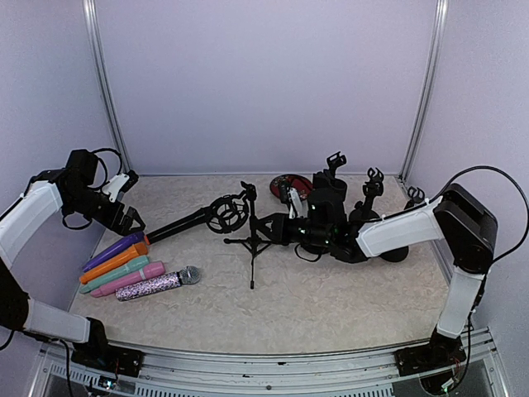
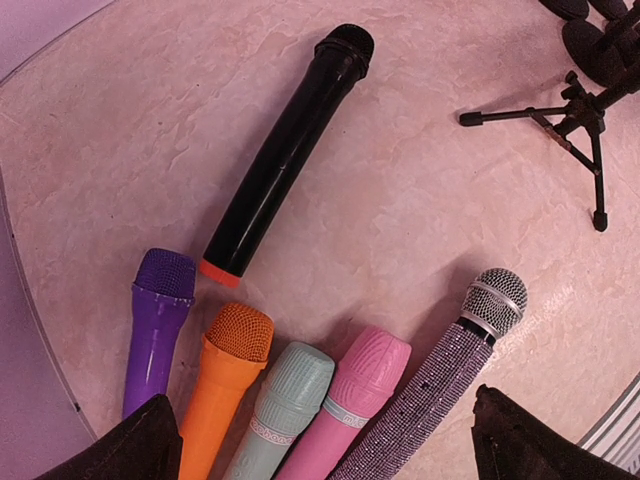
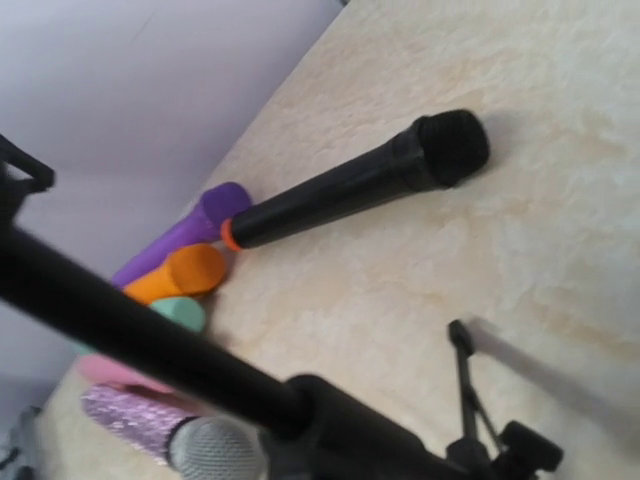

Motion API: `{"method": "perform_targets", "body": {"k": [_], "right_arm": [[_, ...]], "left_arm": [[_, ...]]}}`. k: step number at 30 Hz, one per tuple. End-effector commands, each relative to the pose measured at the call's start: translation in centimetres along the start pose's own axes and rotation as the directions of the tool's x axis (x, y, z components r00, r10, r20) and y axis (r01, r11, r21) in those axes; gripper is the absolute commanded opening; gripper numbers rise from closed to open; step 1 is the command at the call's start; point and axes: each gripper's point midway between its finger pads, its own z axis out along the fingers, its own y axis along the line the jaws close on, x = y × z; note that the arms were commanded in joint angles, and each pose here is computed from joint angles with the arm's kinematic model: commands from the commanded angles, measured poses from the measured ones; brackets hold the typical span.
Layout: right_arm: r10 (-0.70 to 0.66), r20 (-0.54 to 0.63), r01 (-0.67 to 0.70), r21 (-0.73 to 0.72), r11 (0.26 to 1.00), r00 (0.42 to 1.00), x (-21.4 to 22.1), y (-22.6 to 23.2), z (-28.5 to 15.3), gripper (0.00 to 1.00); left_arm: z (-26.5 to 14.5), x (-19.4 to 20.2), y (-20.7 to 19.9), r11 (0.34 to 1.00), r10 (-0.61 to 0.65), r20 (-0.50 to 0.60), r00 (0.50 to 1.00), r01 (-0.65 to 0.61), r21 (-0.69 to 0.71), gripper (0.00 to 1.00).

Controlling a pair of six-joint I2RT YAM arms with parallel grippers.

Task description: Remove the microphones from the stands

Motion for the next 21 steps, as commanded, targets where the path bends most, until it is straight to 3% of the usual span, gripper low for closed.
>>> {"method": "perform_targets", "body": {"k": [1, 8, 15, 18, 21], "right_arm": [[-0.171, -0.015, 0.171, 0.164, 0.971, 0.985, 0.1, -1.2, -0.2, 0.0], [-0.459, -0.1, 0.463, 0.344, 0.817, 0.883, 0.3, -1.5, -0.5, 0.0], [-0.662, -0.181, 0.662, 0.44, 0.607, 0.728, -0.1, -0.2, -1.0, 0.0], [-0.677, -0.162, 0.665, 0.448, 0.597, 0.718, -0.9, 0.8, -1.2, 0.16], [-0.651, -0.078, 0.623, 0.398, 0.674, 0.755, -2.1, 3.0, -1.7, 0.47]], "left_arm": [[-0.2, 0.5, -0.2, 1.0, 0.007, -0.002, 1.0, -0.007, 0.003, 0.99], [-0.2, 0.4, -0.3, 1.0, 0.011, 0.003, 1.0, -0.011, 0.007, 0.99], [0.0, 0.3, -0.3, 1.0, -0.001, -0.002, 1.0, 0.001, 0.019, 0.99], [-0.2, 0.0, -0.2, 1.0, 0.0, 0.003, 1.0, 0.0, 0.017, 0.99], [-0.2, 0.0, -0.2, 1.0, 0.001, 0.003, 1.0, -0.001, 0.015, 0.99]]}}
